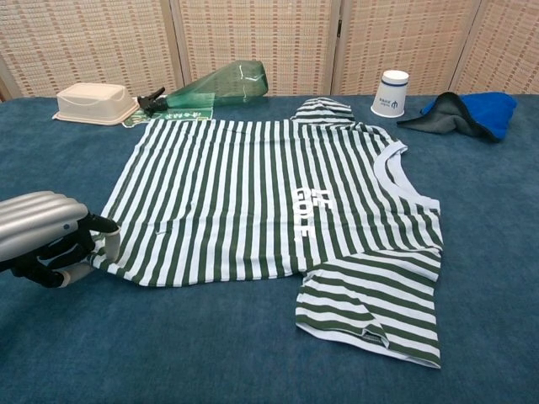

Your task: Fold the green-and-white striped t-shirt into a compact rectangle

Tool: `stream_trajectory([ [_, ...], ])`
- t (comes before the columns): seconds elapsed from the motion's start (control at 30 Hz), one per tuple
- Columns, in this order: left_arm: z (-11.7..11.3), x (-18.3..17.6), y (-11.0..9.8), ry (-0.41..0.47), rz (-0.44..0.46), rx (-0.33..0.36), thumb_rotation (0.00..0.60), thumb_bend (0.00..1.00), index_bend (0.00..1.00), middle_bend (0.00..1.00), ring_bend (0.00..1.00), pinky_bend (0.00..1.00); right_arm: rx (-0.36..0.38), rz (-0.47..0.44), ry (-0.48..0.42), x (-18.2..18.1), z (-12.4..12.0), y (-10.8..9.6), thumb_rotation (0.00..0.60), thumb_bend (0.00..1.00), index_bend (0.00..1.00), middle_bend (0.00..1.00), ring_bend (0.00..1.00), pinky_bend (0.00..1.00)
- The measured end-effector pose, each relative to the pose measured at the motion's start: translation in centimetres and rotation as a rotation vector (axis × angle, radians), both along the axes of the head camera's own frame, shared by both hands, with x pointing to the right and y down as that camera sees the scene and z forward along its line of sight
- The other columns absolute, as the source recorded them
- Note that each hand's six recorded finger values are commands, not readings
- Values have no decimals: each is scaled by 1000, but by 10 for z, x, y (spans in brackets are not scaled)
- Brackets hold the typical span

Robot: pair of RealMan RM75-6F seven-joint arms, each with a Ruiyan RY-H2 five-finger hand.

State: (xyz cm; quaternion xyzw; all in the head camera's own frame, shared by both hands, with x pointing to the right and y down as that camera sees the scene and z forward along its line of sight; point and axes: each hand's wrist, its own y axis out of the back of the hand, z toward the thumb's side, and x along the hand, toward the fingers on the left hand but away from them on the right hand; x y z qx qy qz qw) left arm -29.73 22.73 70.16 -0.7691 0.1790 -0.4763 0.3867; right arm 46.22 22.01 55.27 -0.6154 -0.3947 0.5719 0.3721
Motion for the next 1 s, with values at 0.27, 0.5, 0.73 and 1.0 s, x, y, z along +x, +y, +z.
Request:
stream_trajectory([
  [0.27, -4, 5, -1, 41, 4, 35, 600, 631, 559, 936, 890, 977, 2, -49, -13, -12, 0, -1, 600, 273, 244, 311, 233, 297],
  [0.5, -5, 8, 0, 68, 6, 48, 600, 651, 585, 999, 959, 1000, 10, -202, -19, -42, 5, -12, 600, 295, 247, 385, 298, 332],
  [0.73, -8, 9, 0, 78, -3, 52, 600, 657, 591, 1000, 968, 1000, -3, -425, -15, -90, 28, -26, 600, 300, 309, 512, 467, 530],
  [1.0, -9, 7, 0, 77, -15, 47, 600, 658, 578, 1000, 964, 1000, -42, -578, 5, -130, 72, -24, 600, 233, 399, 865, 879, 990],
])
